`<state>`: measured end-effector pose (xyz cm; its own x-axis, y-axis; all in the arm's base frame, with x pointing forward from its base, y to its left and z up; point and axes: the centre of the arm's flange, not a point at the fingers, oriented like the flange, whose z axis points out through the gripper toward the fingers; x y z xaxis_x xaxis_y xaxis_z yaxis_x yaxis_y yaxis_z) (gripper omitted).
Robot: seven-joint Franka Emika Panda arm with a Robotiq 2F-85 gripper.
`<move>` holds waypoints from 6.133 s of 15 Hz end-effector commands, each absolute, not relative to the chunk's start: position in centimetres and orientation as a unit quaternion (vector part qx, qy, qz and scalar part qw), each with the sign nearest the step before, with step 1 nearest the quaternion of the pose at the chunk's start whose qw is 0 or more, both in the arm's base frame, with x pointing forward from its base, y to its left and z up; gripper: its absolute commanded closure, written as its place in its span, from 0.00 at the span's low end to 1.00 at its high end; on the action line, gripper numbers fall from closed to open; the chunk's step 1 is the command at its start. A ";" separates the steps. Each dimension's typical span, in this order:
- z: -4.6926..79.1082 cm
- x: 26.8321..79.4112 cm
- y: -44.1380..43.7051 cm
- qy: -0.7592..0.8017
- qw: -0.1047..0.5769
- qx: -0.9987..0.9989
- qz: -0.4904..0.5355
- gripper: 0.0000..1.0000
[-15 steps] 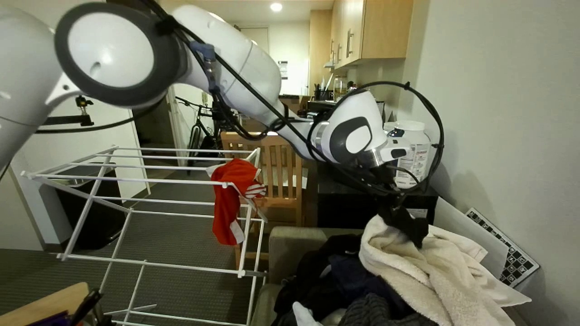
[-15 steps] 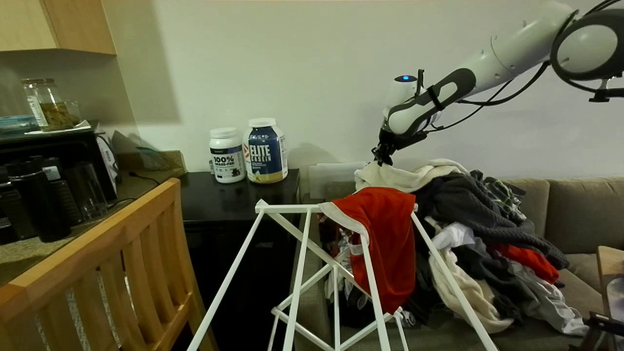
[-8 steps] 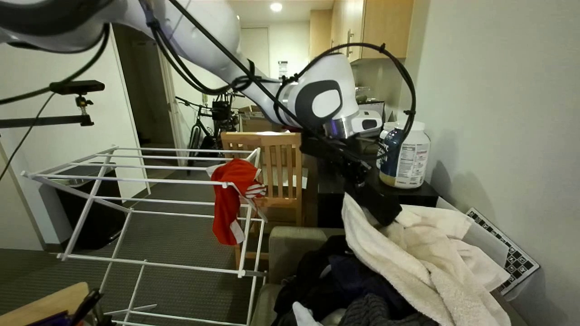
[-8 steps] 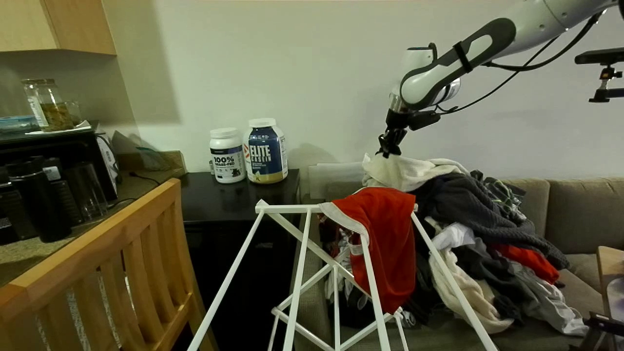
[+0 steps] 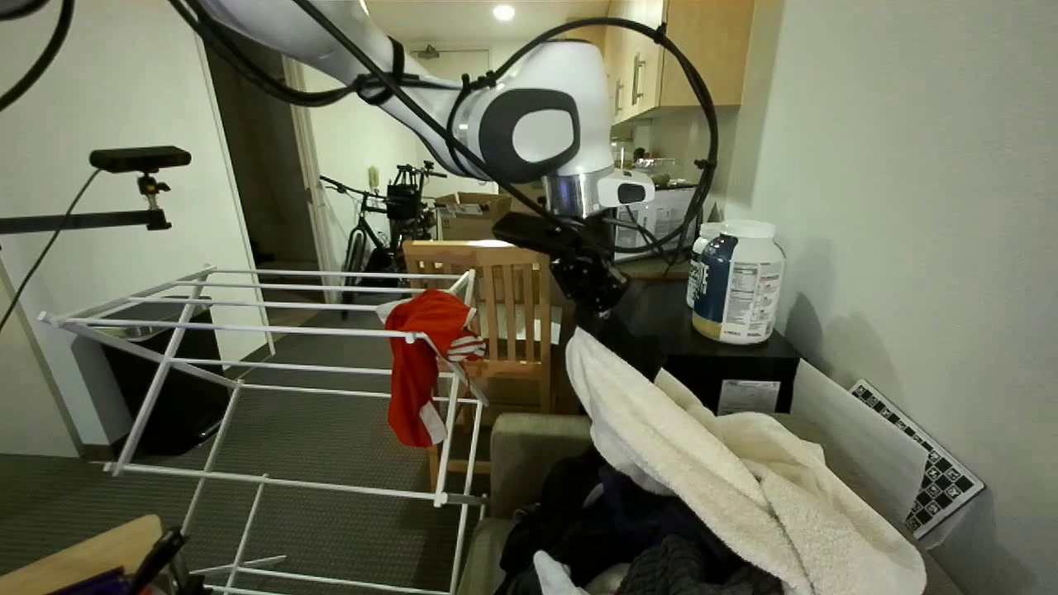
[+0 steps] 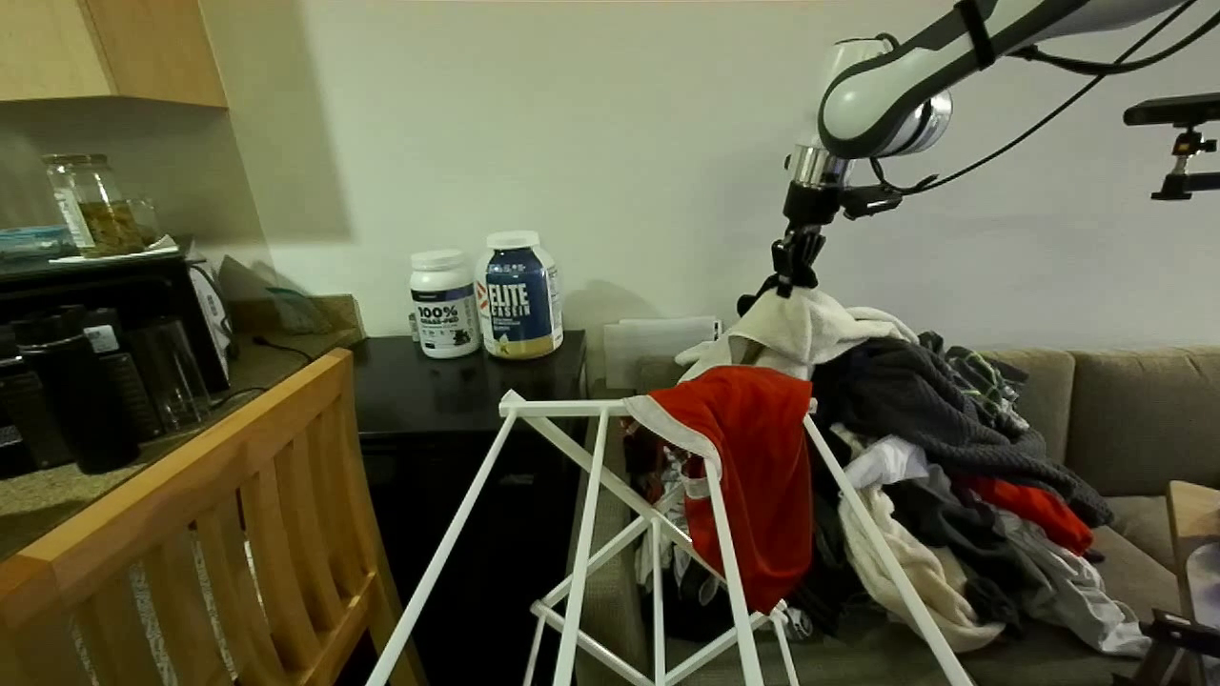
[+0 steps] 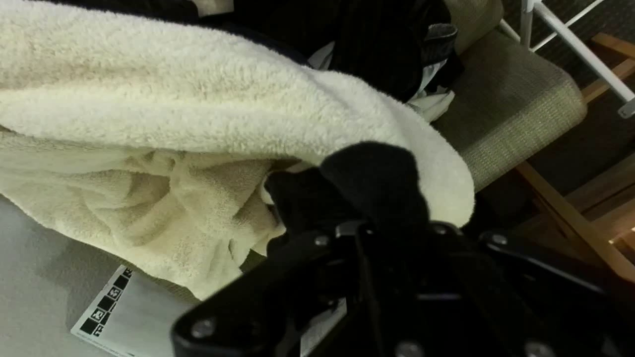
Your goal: Put the black sock on the orange cloth on the white rack
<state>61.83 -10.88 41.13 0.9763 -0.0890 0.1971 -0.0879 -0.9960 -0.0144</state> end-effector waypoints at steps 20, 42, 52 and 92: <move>27.4 57.0 -22.9 0.047 -0.120 -0.989 -0.073 0.49; 32.3 56.6 -23.1 0.192 -0.088 -0.975 -0.064 0.00; 30.5 56.2 -24.5 0.281 -0.086 -0.954 -0.051 0.60; 28.4 58.6 -24.0 0.274 -0.099 -0.947 -0.134 0.07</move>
